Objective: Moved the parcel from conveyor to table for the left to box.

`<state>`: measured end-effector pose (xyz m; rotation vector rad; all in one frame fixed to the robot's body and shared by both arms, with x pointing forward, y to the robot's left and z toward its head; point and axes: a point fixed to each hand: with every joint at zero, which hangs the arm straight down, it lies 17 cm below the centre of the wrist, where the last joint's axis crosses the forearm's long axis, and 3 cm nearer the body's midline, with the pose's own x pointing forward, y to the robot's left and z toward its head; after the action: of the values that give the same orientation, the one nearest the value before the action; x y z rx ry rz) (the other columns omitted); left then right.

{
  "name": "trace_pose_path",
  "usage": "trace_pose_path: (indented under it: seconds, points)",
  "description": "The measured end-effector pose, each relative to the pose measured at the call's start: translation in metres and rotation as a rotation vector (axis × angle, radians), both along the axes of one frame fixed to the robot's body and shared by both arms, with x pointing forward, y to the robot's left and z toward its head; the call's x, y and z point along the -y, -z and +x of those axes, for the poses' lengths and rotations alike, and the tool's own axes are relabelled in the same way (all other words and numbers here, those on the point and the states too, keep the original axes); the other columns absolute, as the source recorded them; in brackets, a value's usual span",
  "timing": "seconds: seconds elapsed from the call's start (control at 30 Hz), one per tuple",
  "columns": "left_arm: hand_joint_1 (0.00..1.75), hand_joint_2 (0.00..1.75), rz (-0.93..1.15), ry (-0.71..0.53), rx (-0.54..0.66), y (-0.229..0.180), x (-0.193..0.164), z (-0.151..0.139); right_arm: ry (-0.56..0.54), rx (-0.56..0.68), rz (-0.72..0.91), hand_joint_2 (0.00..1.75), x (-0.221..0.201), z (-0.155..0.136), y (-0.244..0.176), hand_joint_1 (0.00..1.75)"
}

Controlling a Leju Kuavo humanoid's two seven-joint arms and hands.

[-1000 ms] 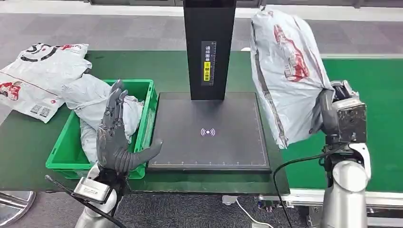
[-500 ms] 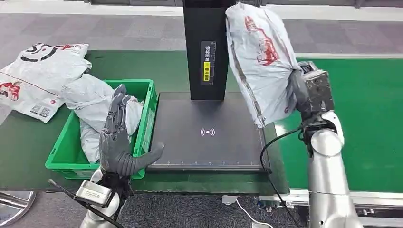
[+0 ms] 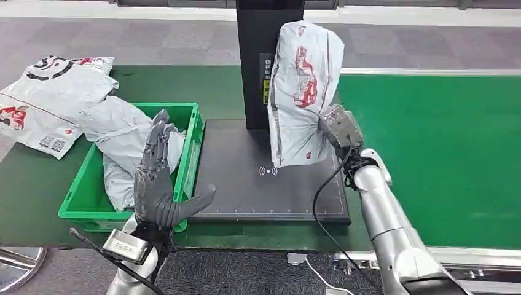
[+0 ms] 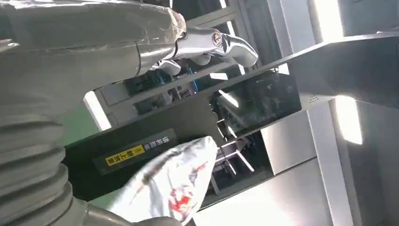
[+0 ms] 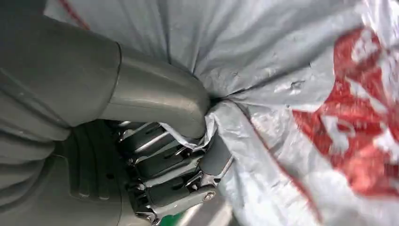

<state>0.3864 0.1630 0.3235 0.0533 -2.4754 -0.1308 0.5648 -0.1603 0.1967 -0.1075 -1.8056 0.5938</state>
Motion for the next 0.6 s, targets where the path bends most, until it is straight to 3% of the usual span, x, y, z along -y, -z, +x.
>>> trace_pose_path:
  seconds: [0.13, 0.33, 0.57, 0.6]
  points:
    - [0.0, 1.75, -0.002, 0.009, -0.016, 0.007, 0.003, 0.006, -0.085, -0.152, -0.043, 1.75, -0.047, -0.012, 0.064, 1.75]
    - [0.0, 1.75, -0.003, 0.012, -0.022, 0.009, 0.003, 0.009, -0.141, -0.226, -0.076, 1.75, -0.07, -0.022, 0.086, 1.75]
    - [0.0, 1.75, -0.006, 0.049, -0.019, 0.004, 0.016, 0.015, -0.261, -0.378, -0.113, 1.75, -0.129, -0.065, 0.138, 1.75]
    - [0.0, 1.75, -0.005, 0.055, -0.019, 0.003, 0.018, 0.016, -0.275, -0.4, -0.113, 1.75, -0.135, -0.073, 0.146, 0.0]
